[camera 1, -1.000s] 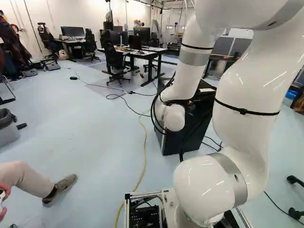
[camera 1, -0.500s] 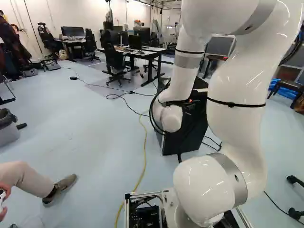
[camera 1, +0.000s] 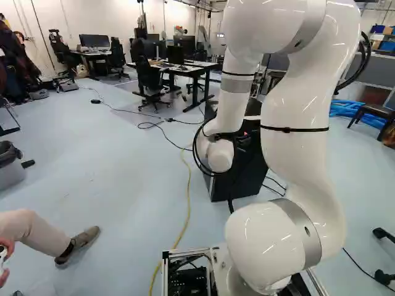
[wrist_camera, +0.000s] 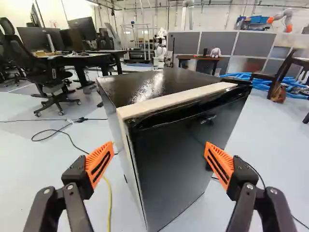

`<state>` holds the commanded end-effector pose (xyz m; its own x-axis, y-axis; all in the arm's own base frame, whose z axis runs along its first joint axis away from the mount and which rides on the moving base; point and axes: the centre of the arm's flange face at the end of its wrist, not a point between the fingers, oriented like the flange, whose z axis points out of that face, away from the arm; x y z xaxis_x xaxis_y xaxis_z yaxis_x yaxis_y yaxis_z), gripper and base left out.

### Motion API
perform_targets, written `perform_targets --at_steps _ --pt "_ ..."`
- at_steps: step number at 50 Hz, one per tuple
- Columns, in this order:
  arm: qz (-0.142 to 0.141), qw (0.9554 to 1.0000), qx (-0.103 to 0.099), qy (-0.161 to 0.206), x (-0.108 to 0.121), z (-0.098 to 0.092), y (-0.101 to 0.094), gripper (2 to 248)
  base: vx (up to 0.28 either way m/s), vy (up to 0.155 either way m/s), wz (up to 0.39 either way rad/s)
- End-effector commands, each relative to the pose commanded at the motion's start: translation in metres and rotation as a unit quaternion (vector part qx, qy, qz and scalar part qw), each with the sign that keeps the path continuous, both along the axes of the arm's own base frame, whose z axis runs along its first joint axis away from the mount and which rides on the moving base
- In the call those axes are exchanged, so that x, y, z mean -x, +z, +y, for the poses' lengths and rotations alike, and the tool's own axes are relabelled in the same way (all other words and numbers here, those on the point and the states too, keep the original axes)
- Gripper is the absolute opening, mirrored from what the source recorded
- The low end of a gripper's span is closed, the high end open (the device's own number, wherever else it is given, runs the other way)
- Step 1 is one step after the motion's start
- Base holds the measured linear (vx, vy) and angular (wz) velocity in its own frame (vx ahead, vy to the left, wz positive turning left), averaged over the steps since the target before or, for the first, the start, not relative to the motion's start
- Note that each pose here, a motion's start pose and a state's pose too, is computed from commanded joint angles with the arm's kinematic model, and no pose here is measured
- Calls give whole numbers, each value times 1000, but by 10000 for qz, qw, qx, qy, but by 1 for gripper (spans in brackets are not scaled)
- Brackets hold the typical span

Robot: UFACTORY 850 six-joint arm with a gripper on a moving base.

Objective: Grab a drink from the fridge

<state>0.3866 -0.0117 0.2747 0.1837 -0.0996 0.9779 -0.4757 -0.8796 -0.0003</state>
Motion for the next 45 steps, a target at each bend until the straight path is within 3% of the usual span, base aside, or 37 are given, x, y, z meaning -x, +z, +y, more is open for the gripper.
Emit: perform_targets --at_steps 21,45 --pt "193 9998 19 22 -12 3 -23 247 0 0 0" --pt "166 9998 18 90 -23 10 -27 247 0 0 0"
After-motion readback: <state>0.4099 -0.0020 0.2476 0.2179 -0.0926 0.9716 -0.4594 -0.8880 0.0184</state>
